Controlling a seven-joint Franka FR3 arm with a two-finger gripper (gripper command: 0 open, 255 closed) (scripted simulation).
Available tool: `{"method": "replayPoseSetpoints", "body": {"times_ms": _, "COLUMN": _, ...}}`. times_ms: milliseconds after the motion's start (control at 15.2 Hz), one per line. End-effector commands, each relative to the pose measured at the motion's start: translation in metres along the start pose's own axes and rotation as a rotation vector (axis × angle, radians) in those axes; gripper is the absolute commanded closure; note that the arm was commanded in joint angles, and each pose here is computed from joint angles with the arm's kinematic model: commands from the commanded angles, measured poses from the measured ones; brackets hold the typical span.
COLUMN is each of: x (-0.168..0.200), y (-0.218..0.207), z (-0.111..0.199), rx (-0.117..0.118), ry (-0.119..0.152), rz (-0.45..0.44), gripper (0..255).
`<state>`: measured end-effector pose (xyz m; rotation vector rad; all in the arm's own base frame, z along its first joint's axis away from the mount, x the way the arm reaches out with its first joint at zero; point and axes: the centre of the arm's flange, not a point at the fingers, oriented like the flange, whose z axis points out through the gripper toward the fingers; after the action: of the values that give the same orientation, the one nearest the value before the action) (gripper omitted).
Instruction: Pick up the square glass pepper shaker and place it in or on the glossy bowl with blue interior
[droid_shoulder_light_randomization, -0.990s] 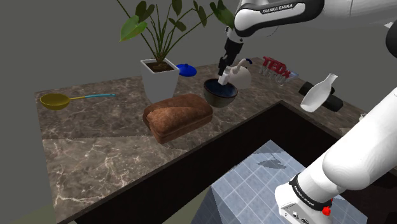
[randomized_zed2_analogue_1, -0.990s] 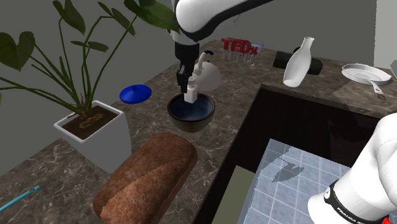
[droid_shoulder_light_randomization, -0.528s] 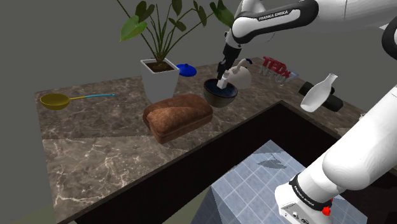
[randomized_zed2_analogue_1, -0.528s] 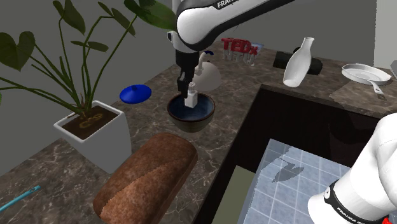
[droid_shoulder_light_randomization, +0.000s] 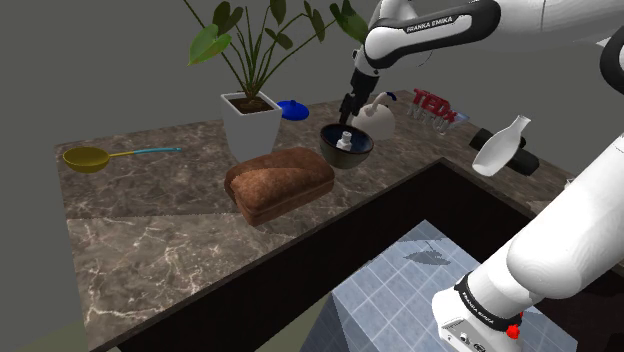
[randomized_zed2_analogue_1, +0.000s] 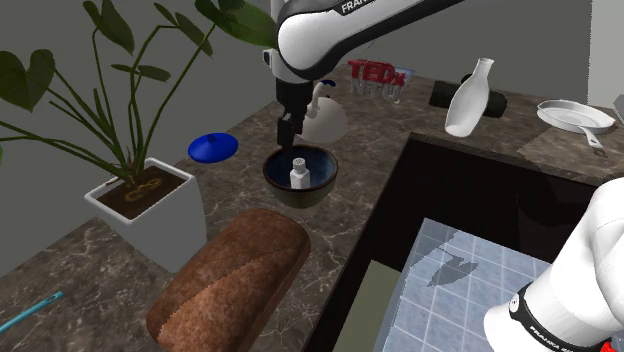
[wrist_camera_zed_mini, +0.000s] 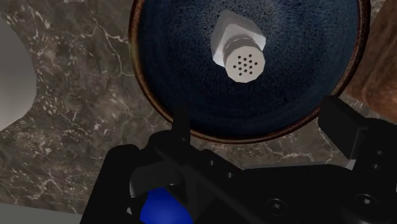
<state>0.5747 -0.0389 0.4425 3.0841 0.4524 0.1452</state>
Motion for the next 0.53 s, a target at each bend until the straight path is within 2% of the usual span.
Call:
{"method": "replayPoseSetpoints", "body": {"times_ms": 0, "x": 0.0, "y": 0.0, "z": 0.0, "rx": 0.0, "ry": 0.0, "rz": 0.0, "gripper": 0}}
{"method": "replayPoseSetpoints", "body": {"times_ms": 66, "x": 0.0, "y": 0.0, "z": 0.0, "rx": 0.0, "ry": 0.0, "rz": 0.0, "gripper": 0}}
{"method": "replayPoseSetpoints", "body": {"times_ms": 330, "x": 0.0, "y": 0.0, "z": -0.05, "rx": 0.0, "ry": 0.0, "rz": 0.0, "gripper": 0}}
{"method": "replayPoseSetpoints", "body": {"times_ms": 462, "x": 0.0, "y": 0.0, "z": -0.05, "rx": 0.0, "ry": 0.0, "rz": 0.0, "gripper": 0}}
